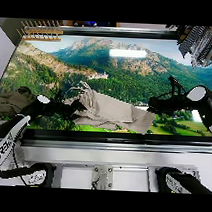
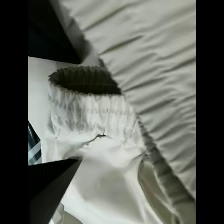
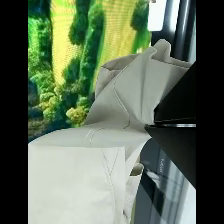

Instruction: Fold the clothes and pants, and hang the long-sleeved shirts on hangers.

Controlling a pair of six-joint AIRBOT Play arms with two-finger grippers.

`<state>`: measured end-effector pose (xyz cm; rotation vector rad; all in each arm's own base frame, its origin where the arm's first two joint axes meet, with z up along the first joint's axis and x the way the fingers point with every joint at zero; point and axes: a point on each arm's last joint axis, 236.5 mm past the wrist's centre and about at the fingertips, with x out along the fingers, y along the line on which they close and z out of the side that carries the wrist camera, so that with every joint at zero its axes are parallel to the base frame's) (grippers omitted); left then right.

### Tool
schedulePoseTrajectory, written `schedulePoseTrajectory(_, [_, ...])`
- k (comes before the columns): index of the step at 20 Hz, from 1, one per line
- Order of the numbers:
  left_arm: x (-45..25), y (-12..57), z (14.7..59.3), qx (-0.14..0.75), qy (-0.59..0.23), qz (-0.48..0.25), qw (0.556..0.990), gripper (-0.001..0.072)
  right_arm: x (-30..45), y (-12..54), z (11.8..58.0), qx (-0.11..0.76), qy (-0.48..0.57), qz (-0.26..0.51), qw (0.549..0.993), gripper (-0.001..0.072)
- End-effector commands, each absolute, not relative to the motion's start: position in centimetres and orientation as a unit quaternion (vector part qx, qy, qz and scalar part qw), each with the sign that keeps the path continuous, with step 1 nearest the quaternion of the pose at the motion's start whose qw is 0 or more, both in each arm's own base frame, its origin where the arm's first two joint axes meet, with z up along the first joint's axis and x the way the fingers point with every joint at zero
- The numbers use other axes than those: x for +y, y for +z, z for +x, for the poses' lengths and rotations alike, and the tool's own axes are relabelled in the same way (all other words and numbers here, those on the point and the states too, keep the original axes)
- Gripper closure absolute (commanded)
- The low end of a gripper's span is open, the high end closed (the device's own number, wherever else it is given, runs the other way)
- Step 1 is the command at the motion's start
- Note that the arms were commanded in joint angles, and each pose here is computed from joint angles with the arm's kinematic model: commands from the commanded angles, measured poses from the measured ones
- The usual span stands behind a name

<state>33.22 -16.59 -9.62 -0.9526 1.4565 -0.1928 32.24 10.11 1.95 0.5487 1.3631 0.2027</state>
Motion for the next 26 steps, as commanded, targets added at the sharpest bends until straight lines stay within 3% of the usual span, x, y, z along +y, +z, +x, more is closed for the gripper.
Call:
schedulePoseTrajectory(1, [-16.3,-9.7,35.1,0.615,-0.071,-0.430,0.657,0.0235,10.1,1.9,32.3,0.620,0.092,0.250,0.738,0.0708])
schedulePoseTrajectory(2, [-16.2,-9.1,36.0,0.605,-0.074,-0.430,0.666,0.0571,10.1,2.0,32.3,0.620,0.093,0.249,0.738,0.0708])
schedulePoseTrajectory(3, [-16.3,-8.0,37.1,0.595,-0.083,-0.431,0.673,0.0693,10.0,2.1,32.4,0.618,0.098,0.243,0.742,0.0708])
schedulePoseTrajectory(5, [-16.4,-2.3,40.1,0.555,-0.126,-0.427,0.703,0.0694,9.4,4.2,33.4,0.597,0.113,0.221,0.763,0.0708])
schedulePoseTrajectory(7, [-16.0,8.3,42.4,0.474,-0.190,-0.409,0.756,0.0694,8.0,10.0,34.9,0.550,0.118,0.199,0.803,0.0708])
schedulePoseTrajectory(9, [-15.7,21.1,41.1,0.372,-0.260,-0.366,0.812,0.0694,7.0,17.8,35.6,0.479,0.130,0.166,0.852,0.0708])
schedulePoseTrajectory(12, [-15.8,37.6,33.6,0.205,-0.328,-0.291,0.875,0.0694,6.6,30.5,33.8,0.338,0.139,0.120,0.923,0.0708])
schedulePoseTrajectory(15, [-15.7,48.2,23.6,0.051,-0.361,-0.241,0.899,0.0693,6.1,40.1,29.7,0.206,0.131,0.086,0.966,0.0708])
schedulePoseTrajectory(18, [-15.4,53.3,16.0,-0.050,-0.373,-0.215,0.901,0.0693,4.6,46.2,25.6,0.099,0.097,0.060,0.989,0.0708])
schedulePoseTrajectory(20, [-15.0,54.0,14.0,-0.076,-0.365,-0.204,0.905,0.0694,4.0,49.0,23.4,0.041,0.083,0.060,0.994,0.0708])
schedulePoseTrajectory(23, [-14.6,51.9,15.3,-0.025,-0.342,-0.225,0.912,0.0694,4.0,50.7,22.0,0.006,0.081,0.058,0.995,0.0709])
schedulePoseTrajectory(26, [-15.4,45.9,19.9,0.101,-0.335,-0.254,0.902,0.0694,3.9,49.2,24.3,0.038,0.083,0.064,0.994,0.0709])
